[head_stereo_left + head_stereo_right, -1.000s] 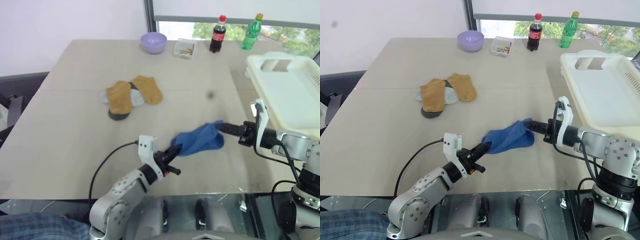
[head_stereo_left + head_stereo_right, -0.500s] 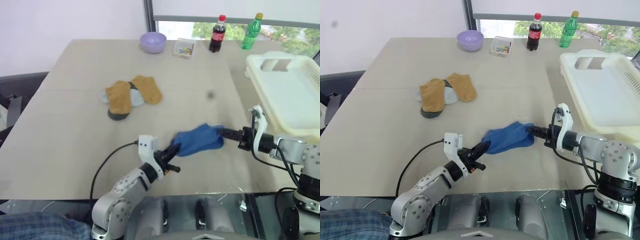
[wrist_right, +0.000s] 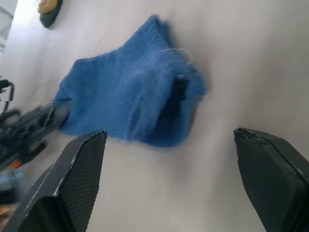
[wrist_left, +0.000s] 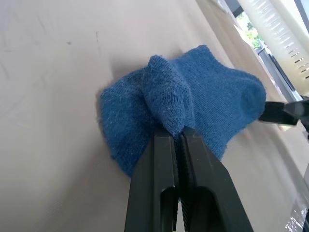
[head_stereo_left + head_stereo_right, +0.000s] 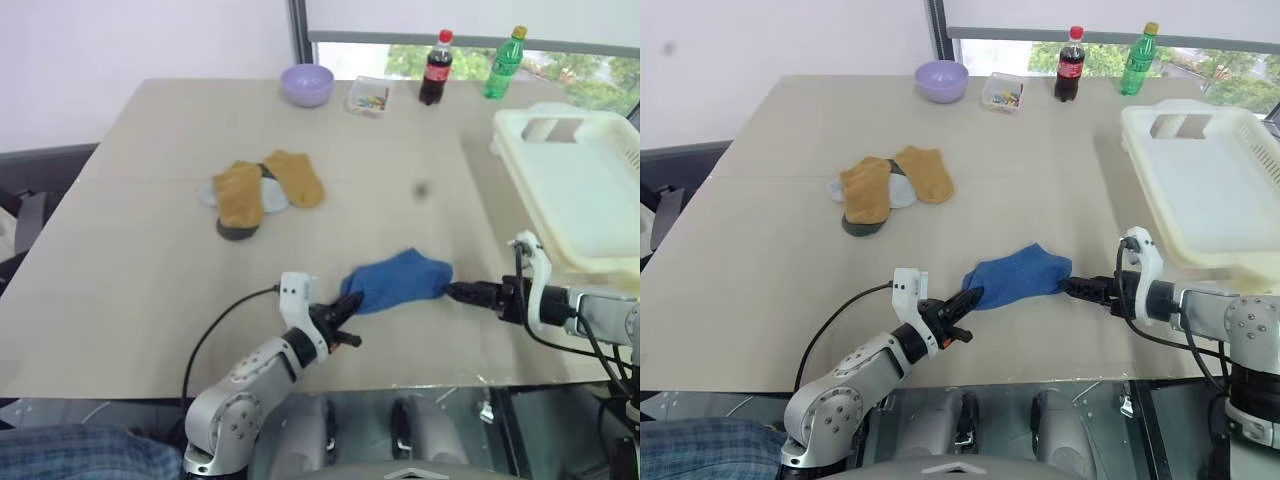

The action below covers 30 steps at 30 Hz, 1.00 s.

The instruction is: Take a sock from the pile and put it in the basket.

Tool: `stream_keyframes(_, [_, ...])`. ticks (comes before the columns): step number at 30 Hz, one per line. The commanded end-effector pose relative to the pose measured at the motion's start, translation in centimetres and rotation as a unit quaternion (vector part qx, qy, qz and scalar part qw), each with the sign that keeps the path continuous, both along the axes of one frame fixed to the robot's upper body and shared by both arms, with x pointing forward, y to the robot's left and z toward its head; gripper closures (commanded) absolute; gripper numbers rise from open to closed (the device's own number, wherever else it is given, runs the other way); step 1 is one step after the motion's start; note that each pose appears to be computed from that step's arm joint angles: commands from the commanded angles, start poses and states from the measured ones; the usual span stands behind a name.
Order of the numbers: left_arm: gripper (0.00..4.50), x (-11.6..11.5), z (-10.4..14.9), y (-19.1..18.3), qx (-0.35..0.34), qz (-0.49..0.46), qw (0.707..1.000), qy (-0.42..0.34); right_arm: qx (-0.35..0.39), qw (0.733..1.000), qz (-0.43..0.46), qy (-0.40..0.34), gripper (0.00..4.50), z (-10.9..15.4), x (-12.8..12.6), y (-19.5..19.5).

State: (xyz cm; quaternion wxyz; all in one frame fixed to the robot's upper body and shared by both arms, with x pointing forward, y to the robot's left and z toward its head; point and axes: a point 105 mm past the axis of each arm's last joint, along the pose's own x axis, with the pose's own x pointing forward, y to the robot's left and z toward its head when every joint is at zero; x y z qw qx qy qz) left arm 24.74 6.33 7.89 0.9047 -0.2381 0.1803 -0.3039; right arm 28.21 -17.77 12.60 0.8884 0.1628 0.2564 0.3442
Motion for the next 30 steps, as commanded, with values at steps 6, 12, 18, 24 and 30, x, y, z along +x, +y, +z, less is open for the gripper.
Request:
stream_keyframes(6, [4.5, 1.0, -1.3, 0.2, 0.072, -0.02, 0.997, -0.012, -0.101, 0.934, 0.12, -0.322, 0.15, 3.9, 0.1, 5.5])
stream_keyframes(12, [4.5, 1.5, -1.5, 0.1, 0.069, -0.022, 0.997, -0.011, -0.182, 0.906, 0.179, -0.337, 0.15, 0.4, 0.8, 6.5])
stream_keyframes(18, [4.5, 2.5, -1.8, 0.2, 0.083, -0.028, 0.996, -0.02, -0.231, 0.912, 0.19, -0.28, 0.15, -2.3, 1.8, 5.6])
stream_keyframes(24, [4.5, 3.8, -1.6, 1.2, 0.102, -0.036, 0.994, -0.031, -0.218, 0.93, 0.175, -0.24, 0.15, -3.0, 1.9, 5.1])
stream_keyframes(30, [4.5, 3.2, -2.3, 1.6, 0.128, -0.065, 0.989, -0.028, -0.213, 0.912, 0.198, -0.289, 0.15, -0.1, 1.8, 5.7])
